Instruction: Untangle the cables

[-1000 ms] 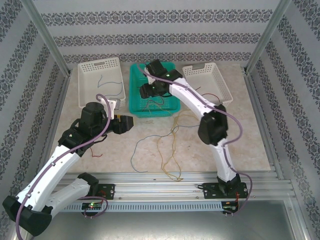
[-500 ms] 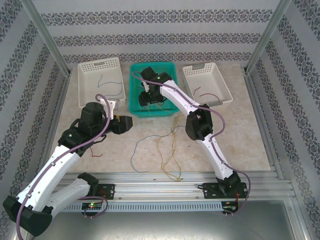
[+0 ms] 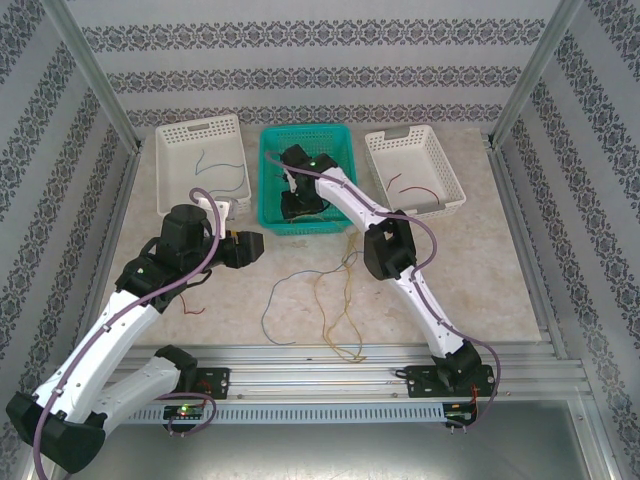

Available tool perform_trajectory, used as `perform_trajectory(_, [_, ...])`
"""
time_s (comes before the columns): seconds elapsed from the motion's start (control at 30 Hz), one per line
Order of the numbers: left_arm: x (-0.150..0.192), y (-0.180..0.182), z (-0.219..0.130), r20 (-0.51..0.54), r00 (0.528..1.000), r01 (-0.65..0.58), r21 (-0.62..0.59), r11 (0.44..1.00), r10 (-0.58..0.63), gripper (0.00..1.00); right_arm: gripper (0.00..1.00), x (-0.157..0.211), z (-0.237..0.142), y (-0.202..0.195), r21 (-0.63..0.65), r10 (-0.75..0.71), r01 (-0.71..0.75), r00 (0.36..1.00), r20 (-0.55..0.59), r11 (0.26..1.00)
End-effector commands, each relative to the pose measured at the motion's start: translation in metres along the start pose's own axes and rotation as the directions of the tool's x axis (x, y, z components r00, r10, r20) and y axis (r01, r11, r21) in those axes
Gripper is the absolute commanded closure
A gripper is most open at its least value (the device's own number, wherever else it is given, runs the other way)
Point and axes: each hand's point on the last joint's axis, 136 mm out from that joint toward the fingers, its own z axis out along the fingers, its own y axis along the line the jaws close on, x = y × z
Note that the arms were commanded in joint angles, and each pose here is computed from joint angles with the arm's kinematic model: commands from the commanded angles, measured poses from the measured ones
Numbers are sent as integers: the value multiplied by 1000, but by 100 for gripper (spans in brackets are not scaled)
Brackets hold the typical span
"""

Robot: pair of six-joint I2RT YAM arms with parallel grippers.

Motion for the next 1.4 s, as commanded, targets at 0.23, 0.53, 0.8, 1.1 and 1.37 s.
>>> perform_trajectory(0.23, [4, 8, -2, -13, 1000, -9, -29, 1000, 9, 36, 100, -38, -68, 12, 49, -52, 44, 981, 189, 998])
perform_trajectory(0.53, [6, 11, 1, -24, 1000, -9, -41, 999, 8, 36, 100, -73, -218, -7, 130, -51, -15, 872, 488, 991])
perform_trajectory(0.8, [7, 12, 3, -34, 999, -10, -47, 999, 9, 36, 100, -52, -306, -79, 165, 42, -181, 785, 618, 969])
perform_trajectory(1.1, [10, 10, 7, -51, 999, -2, -28, 1000, 1, 36, 100, 1, -298, -184, 141, 219, -381, 754, 619, 914])
perform_trajectory(1.37, [16, 8, 15, -86, 996, 20, -10, 1000, -21, 36, 100, 15, -213, -248, 128, 369, -484, 790, 489, 866])
